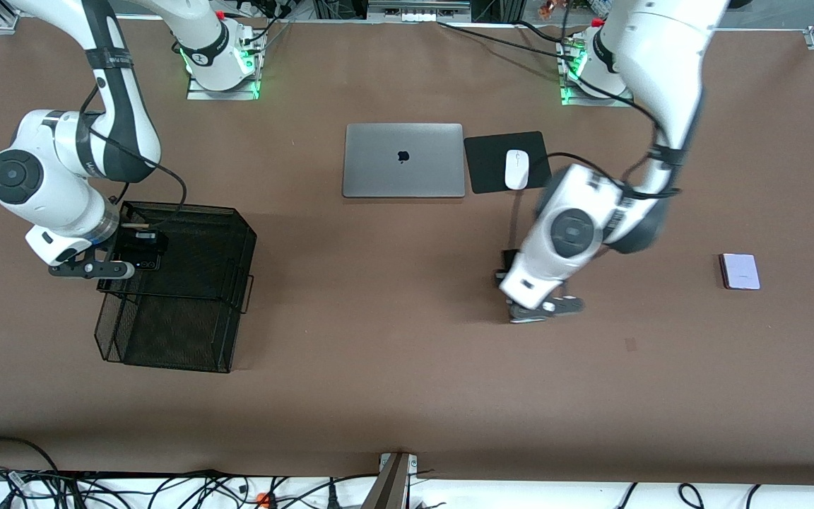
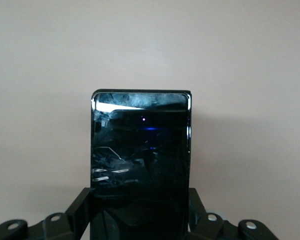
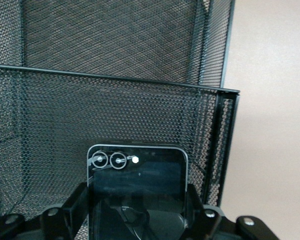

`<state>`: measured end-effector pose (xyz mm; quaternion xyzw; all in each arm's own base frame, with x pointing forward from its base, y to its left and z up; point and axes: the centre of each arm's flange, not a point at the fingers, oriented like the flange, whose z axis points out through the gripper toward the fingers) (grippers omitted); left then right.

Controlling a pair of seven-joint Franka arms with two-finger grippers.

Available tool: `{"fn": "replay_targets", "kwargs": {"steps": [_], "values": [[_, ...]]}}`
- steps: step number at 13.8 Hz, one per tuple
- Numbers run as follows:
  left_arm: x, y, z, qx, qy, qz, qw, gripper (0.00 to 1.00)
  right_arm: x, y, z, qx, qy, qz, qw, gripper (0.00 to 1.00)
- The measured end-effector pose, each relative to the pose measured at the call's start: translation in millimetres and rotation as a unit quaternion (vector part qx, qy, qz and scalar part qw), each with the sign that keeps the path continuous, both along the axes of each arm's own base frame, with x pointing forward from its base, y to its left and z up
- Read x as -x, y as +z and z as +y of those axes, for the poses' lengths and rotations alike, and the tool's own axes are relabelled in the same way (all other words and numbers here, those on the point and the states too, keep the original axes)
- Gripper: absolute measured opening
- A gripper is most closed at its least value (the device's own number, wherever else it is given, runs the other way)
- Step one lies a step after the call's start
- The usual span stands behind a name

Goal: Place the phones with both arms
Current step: 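Set the large black phone at the table middle with the left gripper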

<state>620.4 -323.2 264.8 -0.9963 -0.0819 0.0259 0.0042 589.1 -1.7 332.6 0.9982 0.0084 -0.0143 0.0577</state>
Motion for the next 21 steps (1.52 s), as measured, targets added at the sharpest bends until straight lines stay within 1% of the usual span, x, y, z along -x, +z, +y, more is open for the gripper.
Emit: {"fn": "replay_targets", "kwargs": {"steps": [3, 5, 6, 8, 10, 13, 14, 15, 17, 19, 21], "values": [[19.7, -3.5, -77.9, 0.01, -0.017, -0.014, 1.0, 0.79, 0.0, -0.3, -0.9, 0.0, -0.001, 0.0, 1.0, 0.8], [32.3, -9.8, -121.4, 0.017, -0.04, -0.021, 0.999, 0.79, -0.5, 0.6, -0.8, 0.0, 0.0, -0.002, 1.0, 0.96], [38.6, -16.5, -140.0, 0.019, -0.048, -0.023, 0.998, 0.79, -0.8, 1.0, -0.7, 0.0, 0.0, -0.002, 1.0, 1.0], [51.7, -36.5, -171.2, 0.021, -0.059, -0.022, 0.998, 0.79, -1.4, 2.0, -0.6, 0.0, 0.0, -0.004, 1.0, 1.0], [62.7, -59.0, -195.4, 0.025, -0.059, -0.026, 0.998, 0.79, -5.1, 7.7, 0.4, -0.001, 0.001, -0.011, 1.0, 1.0], [64.6, -77.0, -211.5, 0.033, -0.056, -0.036, 0.997, 0.79, -16.9, 29.4, 11.1, -0.003, 0.012, -0.033, 0.999, 1.0], [64.4, -78.8, -213.8, 0.034, -0.054, -0.038, 0.997, 0.79, -19.7, 37.2, 16.4, -0.004, 0.016, -0.036, 0.999, 1.0], [65.2, -80.7, -216.1, 0.035, -0.049, -0.039, 0.997, 0.79, -20.8, 44.1, 21.0, -0.006, 0.019, -0.036, 0.999, 1.0], [68.8, -85.5, -224.2, 0.046, -0.041, -0.051, 0.997, 0.79, -18.2, 52.2, 22.9, -0.009, 0.019, -0.021, 1.0, 1.0], [75.3, -96.1, -230.6, 0.047, -0.033, -0.056, 0.997, 0.79, -14.3, 61.6, 20.6, -0.013, 0.019, -0.011, 1.0, 1.0], [75.7, -95.2, -232.6, 0.047, -0.011, -0.06, 0.997, 0.94, -13.8, 71.0, 20.8, -0.015, 0.021, -0.012, 1.0, 1.0]]}}
